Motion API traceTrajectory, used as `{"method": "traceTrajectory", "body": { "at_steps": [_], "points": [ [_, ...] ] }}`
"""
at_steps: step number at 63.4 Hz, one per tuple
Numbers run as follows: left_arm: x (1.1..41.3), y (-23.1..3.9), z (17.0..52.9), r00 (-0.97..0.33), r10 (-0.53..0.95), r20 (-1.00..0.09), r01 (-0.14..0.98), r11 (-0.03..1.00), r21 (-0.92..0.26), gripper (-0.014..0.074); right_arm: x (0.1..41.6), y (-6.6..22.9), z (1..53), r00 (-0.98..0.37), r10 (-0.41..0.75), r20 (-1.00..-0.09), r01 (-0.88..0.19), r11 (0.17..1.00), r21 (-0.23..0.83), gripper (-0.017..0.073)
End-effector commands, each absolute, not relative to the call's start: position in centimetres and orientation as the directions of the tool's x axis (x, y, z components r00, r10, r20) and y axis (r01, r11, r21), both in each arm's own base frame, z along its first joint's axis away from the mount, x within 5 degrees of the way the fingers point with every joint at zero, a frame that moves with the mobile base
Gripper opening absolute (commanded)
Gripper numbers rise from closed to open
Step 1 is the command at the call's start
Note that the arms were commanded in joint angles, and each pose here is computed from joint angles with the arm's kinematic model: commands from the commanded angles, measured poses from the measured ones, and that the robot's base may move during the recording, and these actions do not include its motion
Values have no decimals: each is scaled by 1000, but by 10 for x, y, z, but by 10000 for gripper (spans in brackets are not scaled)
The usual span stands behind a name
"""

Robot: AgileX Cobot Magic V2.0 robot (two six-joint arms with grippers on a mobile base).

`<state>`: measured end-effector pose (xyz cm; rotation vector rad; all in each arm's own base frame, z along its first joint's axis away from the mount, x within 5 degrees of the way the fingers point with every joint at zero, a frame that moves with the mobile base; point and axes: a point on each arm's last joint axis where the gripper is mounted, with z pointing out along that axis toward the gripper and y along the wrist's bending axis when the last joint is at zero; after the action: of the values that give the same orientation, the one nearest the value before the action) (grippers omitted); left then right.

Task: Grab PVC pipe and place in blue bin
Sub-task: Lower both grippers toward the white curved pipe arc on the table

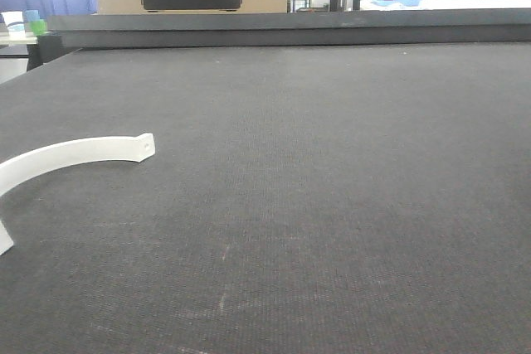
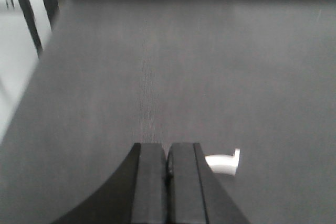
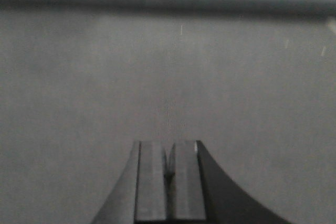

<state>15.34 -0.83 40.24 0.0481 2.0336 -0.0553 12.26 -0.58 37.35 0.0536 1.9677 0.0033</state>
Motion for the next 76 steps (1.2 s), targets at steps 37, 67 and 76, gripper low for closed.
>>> {"method": "traceTrajectory", "body": {
  "at_steps": [37,67,76],
  "points": [
    [259,-19,312,-865,-11,-501,44,994,-99,-111,225,-7,276,-903,136,-407,72,983,169,-167],
    [262,-21,311,-860,-29,-509,39,992,-123,-111,271,-6,243,-908,357,-221,347,934,83,-149],
    [262,-21,311,-860,-29,-509,39,992,-123,-111,275,4,236,-915,350,-202,338,937,89,-149]
  ]
}}
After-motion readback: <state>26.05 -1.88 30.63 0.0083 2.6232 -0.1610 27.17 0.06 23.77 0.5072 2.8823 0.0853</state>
